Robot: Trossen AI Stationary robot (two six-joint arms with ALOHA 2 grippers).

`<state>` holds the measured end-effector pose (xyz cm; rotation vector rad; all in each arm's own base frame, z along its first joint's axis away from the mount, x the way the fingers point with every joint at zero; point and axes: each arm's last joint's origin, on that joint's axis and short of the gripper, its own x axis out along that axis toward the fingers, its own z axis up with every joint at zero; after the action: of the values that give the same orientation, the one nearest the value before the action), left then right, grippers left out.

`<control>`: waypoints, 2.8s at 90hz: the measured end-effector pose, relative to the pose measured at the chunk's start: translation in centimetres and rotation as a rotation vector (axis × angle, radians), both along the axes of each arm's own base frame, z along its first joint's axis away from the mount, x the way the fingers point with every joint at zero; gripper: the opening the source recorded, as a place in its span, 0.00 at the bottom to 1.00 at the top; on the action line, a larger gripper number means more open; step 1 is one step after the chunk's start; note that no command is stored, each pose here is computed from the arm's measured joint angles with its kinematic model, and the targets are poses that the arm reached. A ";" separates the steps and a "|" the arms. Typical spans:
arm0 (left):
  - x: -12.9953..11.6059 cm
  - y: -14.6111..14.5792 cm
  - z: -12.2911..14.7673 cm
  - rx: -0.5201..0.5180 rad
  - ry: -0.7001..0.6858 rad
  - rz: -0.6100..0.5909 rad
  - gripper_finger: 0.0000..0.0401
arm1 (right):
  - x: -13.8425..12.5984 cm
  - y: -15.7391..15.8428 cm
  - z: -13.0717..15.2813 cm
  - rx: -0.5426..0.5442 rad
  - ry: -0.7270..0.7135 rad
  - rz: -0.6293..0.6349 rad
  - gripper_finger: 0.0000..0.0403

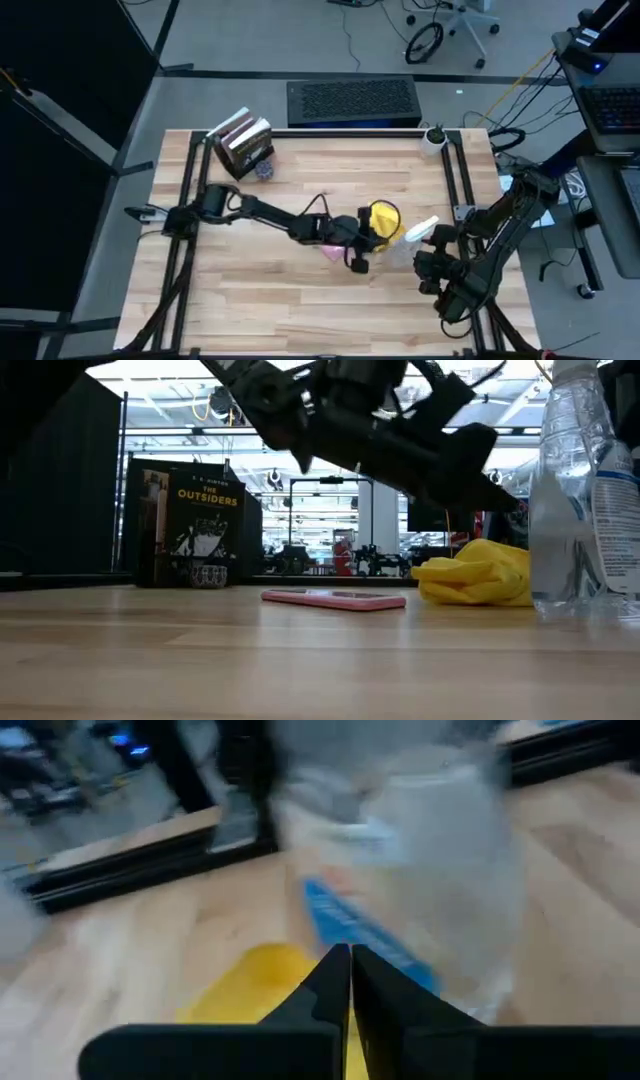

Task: Apply microfiber cloth
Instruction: Spray the back of the pink cellphone using the spray bottle

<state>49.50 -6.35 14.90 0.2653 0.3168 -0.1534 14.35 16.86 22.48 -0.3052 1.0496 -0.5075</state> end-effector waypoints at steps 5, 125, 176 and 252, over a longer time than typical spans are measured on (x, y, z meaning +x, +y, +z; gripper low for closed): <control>-0.1 -0.7 -0.1 -0.003 0.004 -0.038 0.00 | 0.0 0.0 0.0 -0.005 0.007 0.003 0.60; -1.6 -1.6 3.4 0.077 0.076 -0.008 0.00 | 1.4 2.0 1.5 0.183 -0.097 0.057 0.60; -4.3 -2.3 8.1 0.111 0.159 0.003 0.00 | 2.4 3.6 5.3 0.345 -0.182 0.053 0.60; -15.4 5.0 12.7 -0.154 0.685 0.193 0.33 | -1.1 1.1 12.3 0.398 -0.477 -0.051 0.60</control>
<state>34.08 -1.34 27.60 0.0188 1.0024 -0.0728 13.24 17.98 34.77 0.1908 0.6706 -0.3794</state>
